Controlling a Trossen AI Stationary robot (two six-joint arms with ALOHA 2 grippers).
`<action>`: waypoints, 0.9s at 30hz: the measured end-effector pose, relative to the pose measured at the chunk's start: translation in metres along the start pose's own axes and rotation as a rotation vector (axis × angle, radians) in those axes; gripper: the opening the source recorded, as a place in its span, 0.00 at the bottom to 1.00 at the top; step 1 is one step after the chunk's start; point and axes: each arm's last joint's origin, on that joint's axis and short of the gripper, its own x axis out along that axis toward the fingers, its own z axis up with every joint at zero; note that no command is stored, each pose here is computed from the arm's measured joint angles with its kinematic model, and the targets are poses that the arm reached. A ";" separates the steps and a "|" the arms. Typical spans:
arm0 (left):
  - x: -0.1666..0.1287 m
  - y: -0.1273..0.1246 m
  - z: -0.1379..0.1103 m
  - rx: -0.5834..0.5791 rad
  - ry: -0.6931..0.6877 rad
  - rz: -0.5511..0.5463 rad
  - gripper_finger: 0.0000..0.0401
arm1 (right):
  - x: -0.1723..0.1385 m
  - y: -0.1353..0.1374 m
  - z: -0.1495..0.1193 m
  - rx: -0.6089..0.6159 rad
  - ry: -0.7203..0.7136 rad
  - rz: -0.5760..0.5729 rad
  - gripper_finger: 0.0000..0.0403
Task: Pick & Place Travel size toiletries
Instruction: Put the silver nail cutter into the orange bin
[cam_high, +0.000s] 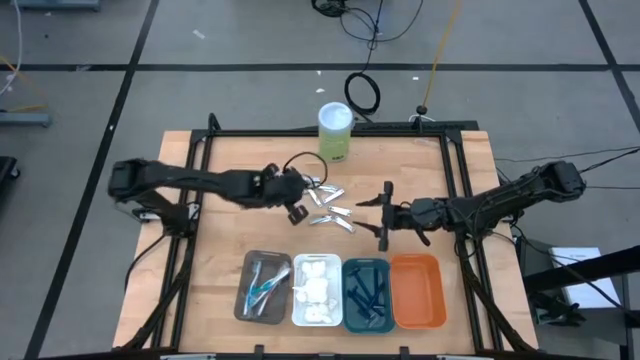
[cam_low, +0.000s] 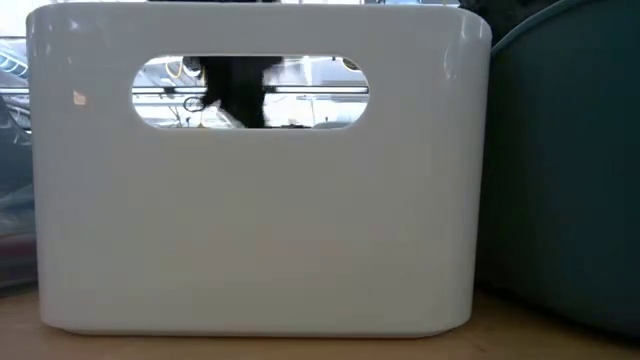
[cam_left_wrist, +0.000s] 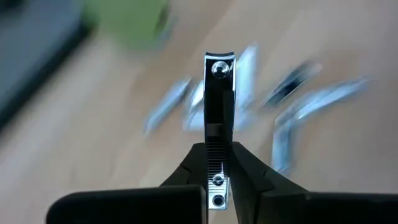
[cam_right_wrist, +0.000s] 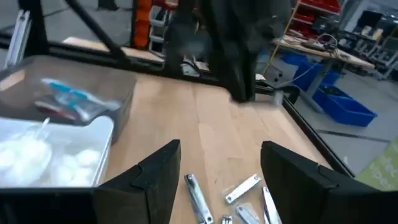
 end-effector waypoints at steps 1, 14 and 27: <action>-0.010 -0.006 0.004 0.045 -0.071 -0.026 0.05 | 0.001 -0.002 0.000 0.016 -0.004 -0.002 0.52; -0.032 -0.055 0.012 0.375 -0.555 -0.332 0.05 | 0.028 -0.017 0.006 0.165 -0.293 0.061 0.52; -0.035 -0.058 0.016 0.400 -0.606 -0.403 0.05 | 0.046 -0.012 0.000 0.160 -0.400 0.139 0.52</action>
